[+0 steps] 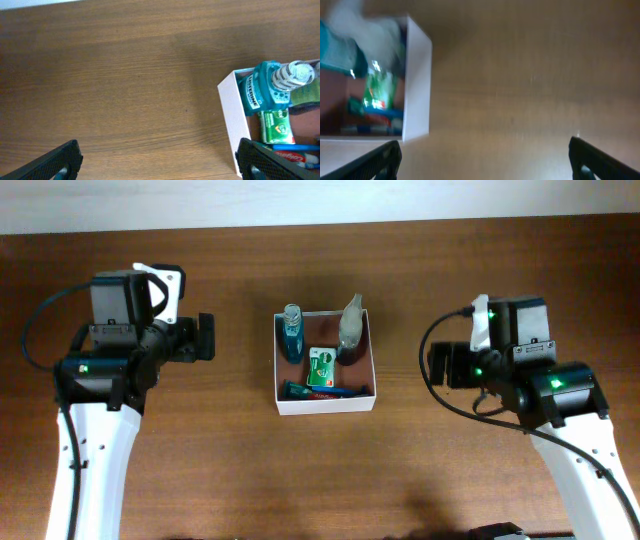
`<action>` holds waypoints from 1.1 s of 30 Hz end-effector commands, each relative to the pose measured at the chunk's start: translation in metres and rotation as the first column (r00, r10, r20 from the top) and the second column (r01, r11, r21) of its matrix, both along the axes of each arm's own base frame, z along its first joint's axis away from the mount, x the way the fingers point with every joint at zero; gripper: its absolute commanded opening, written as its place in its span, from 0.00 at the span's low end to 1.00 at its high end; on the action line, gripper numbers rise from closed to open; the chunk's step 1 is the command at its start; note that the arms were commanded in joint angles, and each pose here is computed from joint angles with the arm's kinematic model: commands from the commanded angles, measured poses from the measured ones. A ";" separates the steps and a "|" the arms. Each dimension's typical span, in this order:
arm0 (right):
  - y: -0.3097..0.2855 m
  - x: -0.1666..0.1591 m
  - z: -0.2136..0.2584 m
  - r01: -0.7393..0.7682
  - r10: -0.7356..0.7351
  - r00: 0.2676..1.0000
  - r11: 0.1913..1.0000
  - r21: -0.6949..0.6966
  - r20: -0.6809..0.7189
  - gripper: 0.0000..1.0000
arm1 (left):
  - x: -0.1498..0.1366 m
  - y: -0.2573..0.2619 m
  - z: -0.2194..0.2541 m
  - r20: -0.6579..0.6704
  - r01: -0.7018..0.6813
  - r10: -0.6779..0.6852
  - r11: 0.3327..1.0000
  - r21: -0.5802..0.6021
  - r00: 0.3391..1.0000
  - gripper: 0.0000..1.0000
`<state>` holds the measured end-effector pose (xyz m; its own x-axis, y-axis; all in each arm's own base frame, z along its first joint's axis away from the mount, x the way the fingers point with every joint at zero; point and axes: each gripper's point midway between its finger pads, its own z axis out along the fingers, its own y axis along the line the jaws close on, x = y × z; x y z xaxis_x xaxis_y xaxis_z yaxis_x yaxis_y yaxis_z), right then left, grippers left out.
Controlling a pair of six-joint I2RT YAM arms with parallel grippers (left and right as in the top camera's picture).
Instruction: Pack container
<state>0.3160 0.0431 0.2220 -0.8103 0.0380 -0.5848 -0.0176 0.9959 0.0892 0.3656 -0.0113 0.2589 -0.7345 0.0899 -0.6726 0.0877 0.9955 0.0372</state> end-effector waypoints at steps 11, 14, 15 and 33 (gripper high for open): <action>-0.012 -0.025 0.054 0.033 -0.027 0.985 0.999 -0.030 0.173 0.98 | -0.034 -0.005 0.018 0.008 0.013 -0.012 0.999 -0.049 1.000 0.99; -0.016 -0.051 0.077 0.036 -0.031 0.963 0.999 -0.014 0.268 0.98 | -0.056 -0.005 0.035 0.089 0.017 -0.012 0.999 -0.049 0.996 0.99; -0.021 -0.065 0.082 0.048 -0.042 0.952 0.999 -0.015 0.303 0.98 | -0.069 -0.005 0.040 0.127 0.018 -0.012 0.999 -0.049 0.992 0.99; -0.053 -0.184 0.032 0.150 -0.138 0.923 0.989 -0.004 0.360 0.98 | -0.193 -0.003 0.026 0.377 -0.009 0.059 0.991 -0.132 0.924 0.99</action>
<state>0.1331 -0.0062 0.2549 -0.5367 0.1084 -0.8368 0.0813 0.9937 0.0766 0.1729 -0.0131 0.2889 -0.4126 -0.0148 -0.9108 0.0615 0.9971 -0.0441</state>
